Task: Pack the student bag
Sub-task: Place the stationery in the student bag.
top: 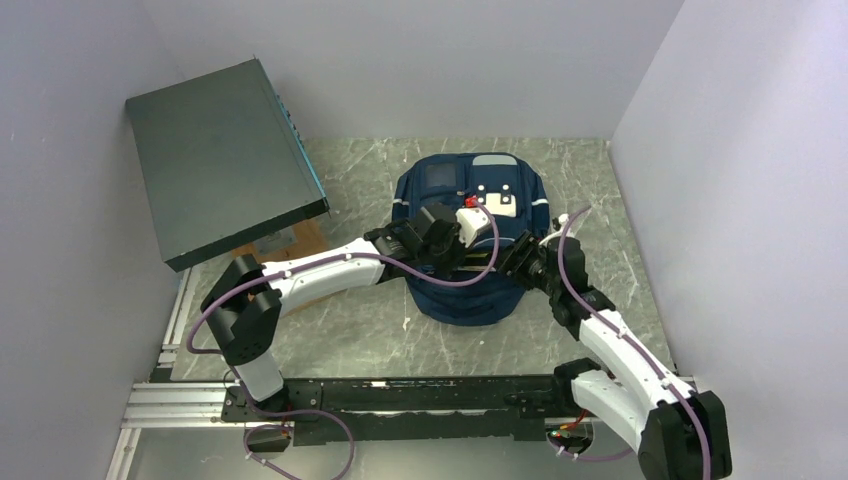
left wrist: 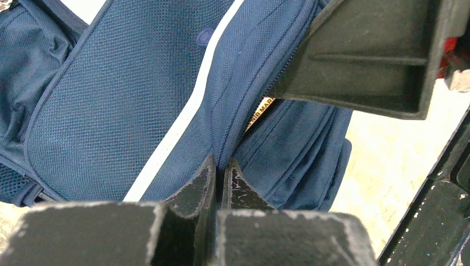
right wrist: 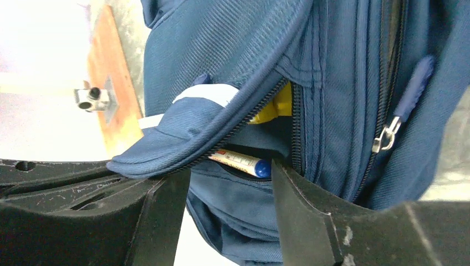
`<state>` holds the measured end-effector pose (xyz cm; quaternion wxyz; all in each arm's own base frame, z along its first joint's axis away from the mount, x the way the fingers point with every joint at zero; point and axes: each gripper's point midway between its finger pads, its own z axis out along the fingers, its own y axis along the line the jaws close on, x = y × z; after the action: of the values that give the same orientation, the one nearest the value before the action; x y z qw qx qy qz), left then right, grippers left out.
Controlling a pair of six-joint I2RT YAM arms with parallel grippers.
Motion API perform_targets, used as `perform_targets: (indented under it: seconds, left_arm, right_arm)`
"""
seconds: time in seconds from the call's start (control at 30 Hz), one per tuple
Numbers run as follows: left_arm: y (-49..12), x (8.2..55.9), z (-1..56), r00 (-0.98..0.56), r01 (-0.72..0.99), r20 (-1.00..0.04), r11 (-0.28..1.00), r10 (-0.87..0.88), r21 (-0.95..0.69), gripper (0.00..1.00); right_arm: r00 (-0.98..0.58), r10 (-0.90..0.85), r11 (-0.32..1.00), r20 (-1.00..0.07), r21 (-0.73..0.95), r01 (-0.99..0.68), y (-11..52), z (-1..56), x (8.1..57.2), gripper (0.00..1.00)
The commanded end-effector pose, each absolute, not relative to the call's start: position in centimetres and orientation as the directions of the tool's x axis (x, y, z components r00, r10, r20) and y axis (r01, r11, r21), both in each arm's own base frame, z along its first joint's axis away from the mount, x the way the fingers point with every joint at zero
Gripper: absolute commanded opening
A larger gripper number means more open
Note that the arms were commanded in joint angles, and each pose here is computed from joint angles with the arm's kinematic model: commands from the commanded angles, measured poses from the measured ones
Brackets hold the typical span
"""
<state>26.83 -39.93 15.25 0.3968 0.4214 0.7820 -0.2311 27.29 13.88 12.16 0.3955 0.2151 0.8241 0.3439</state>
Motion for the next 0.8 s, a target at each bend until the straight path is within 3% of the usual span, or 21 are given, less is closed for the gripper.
perform_targets:
  seconds: [0.0, 0.17, 0.33, 0.4, 0.5, 0.6, 0.7, 0.77]
  left_arm:
    - [-41.9, 24.5, 21.8, -0.293, 0.887, -0.890, 0.447, 0.349, -0.117, 0.00]
    - [-41.9, 24.4, 21.6, -0.304, 0.888, -0.884, 0.442, 0.356, -0.127, 0.00]
    - [-41.7, 24.2, 21.6, -0.313, 0.887, -0.878, 0.441, 0.362, -0.135, 0.02]
    - [-41.7, 24.0, 21.3, -0.325, 0.887, -0.871, 0.437, 0.369, -0.146, 0.09]
    - [-41.2, 23.6, 20.9, -0.363, 0.876, -0.852, 0.449, 0.377, -0.174, 0.34]
    - [-39.9, 22.7, 21.5, -0.371, 0.877, -0.847, 0.444, 0.382, -0.184, 0.51]
    - [-38.0, 22.1, 23.4, -0.330, 0.878, -0.878, 0.454, 0.346, -0.151, 0.62]
    - [-36.3, 21.6, 25.4, -0.297, 0.876, -0.900, 0.467, 0.319, -0.123, 0.64]
  right_arm:
    - [-0.565, 0.498, 0.824, -0.658, 0.561, 0.074, 11.2, 14.3, 28.4, 0.58]
    - [-0.610, 0.399, 0.885, -0.685, 0.461, 0.062, 10.3, 15.0, 27.7, 0.58]
    - [-0.671, 0.367, 0.848, -0.644, 0.528, -0.043, 13.7, 13.8, 24.7, 0.51]
    - [-0.673, 0.367, 0.833, -0.642, 0.549, -0.068, 14.7, 13.6, 23.5, 0.50]
    - [-0.661, 0.341, 0.841, -0.669, 0.531, -0.104, 14.8, 14.3, 22.3, 0.50]
    - [-0.667, 0.306, 0.857, -0.680, 0.502, -0.119, 14.4, 14.6, 21.3, 0.51]
    - [-0.714, 0.306, 0.818, -0.630, 0.558, -0.142, 16.5, 14.3, 20.1, 0.49]
    - [-0.728, 0.334, 0.777, -0.598, 0.612, -0.146, 18.6, 14.3, 19.5, 0.49]
